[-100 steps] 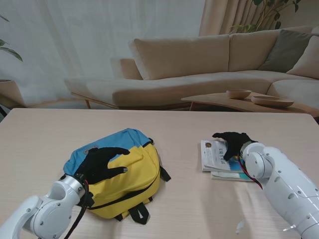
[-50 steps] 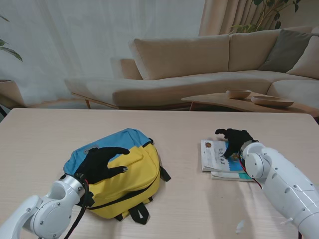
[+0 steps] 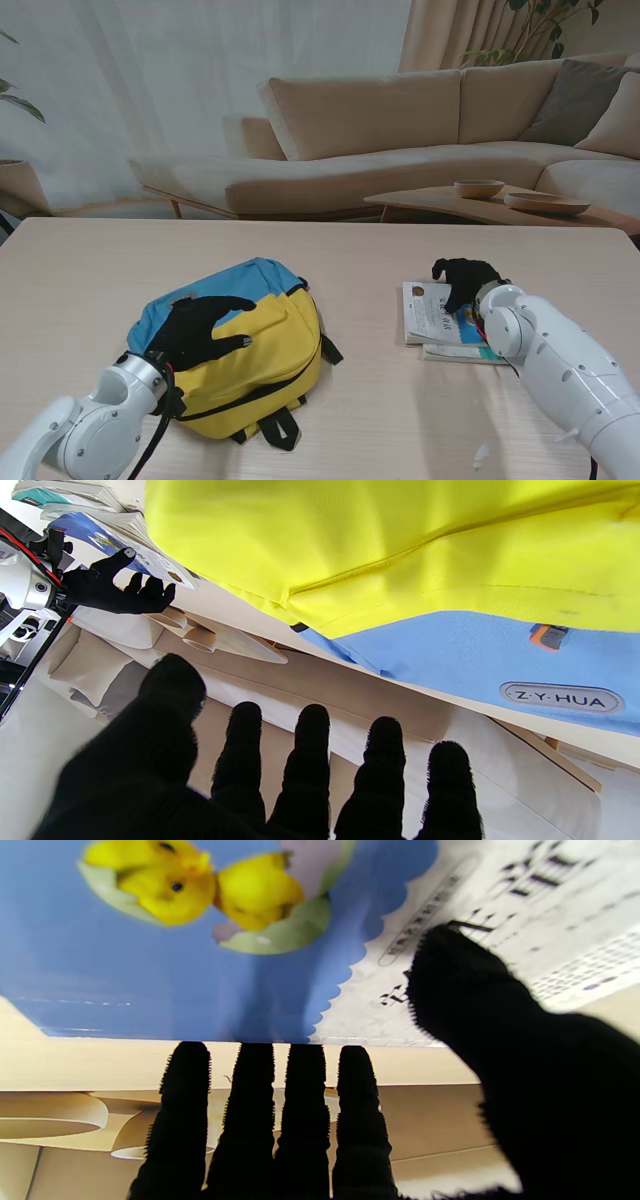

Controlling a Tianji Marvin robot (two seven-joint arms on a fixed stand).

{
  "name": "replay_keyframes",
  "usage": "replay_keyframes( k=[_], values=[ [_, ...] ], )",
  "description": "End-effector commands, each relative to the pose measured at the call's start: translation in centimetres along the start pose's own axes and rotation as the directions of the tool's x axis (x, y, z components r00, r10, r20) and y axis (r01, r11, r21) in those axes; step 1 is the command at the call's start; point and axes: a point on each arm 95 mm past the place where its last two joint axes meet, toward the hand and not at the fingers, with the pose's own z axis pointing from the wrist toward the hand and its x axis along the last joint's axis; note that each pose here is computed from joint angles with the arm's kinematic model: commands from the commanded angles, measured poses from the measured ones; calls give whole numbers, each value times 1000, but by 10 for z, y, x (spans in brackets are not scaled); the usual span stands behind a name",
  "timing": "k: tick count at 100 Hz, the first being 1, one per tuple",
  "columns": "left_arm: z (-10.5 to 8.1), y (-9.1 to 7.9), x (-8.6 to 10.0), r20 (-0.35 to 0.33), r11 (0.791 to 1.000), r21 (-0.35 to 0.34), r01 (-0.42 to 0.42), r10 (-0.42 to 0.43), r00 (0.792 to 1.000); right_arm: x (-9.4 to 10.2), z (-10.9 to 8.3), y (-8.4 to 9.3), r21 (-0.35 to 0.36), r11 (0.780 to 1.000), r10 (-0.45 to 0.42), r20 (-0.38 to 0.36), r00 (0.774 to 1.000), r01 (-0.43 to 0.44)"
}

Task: Pack books into the school bag then zip close the school bag

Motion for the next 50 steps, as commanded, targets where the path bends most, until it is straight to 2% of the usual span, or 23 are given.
replay_keyframes(
  k=[1, 12, 26, 50],
  values=[
    [-2, 1, 4, -4, 1000, -8, 7, -7, 1000, 1, -5, -33, 79, 997, 4, -1, 1000, -4],
    [-2, 1, 4, -2, 1000, -9, 6, -6, 1000, 1, -6, -30, 78, 997, 4, -21, 1000, -2],
    [-2, 1, 4, -2, 1000, -9, 7, -7, 1000, 2, -7, -27, 116, 993, -13, -41, 999, 18],
    [-2, 1, 3, 0, 1000, -8, 4, -4, 1000, 9, -4, -31, 128, 992, -11, -40, 999, 16]
  ],
)
